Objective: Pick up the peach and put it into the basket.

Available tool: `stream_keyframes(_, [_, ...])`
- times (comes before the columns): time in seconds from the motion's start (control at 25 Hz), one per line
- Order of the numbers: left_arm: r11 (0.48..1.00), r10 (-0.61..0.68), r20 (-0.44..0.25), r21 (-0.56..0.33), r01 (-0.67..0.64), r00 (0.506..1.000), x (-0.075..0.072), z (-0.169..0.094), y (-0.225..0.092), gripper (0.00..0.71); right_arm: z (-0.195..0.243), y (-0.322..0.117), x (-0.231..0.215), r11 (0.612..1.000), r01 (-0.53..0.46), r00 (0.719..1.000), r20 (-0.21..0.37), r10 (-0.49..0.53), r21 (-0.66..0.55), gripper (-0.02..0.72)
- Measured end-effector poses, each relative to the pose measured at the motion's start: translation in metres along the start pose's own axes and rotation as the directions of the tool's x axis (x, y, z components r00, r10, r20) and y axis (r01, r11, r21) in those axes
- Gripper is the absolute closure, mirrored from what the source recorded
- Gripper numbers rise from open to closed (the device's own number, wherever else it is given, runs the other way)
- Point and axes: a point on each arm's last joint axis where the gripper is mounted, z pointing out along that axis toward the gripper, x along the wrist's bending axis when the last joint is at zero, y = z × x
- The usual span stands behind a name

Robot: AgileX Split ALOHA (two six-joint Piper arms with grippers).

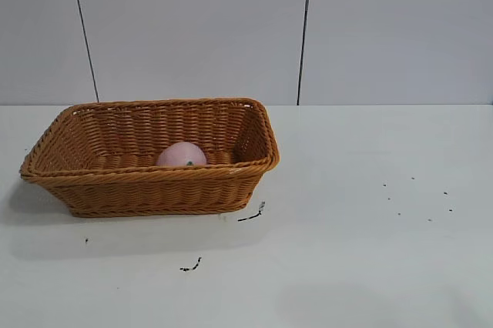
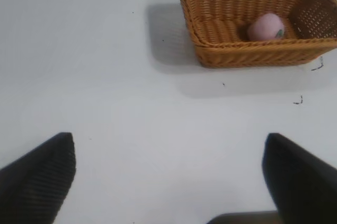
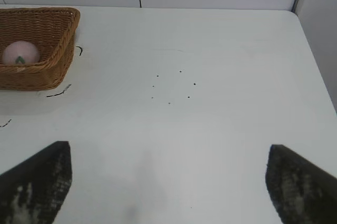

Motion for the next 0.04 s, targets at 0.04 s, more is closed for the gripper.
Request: stream_keyframes(0.04, [1.000, 0.000, 0.000, 0.000, 0.000, 1.000, 0.0000, 0.0000, 0.0000, 0.017, 0.0000, 0.0000, 0.0001, 1.000, 0.000, 1.000, -0.001, 0.000, 0.000, 0.008])
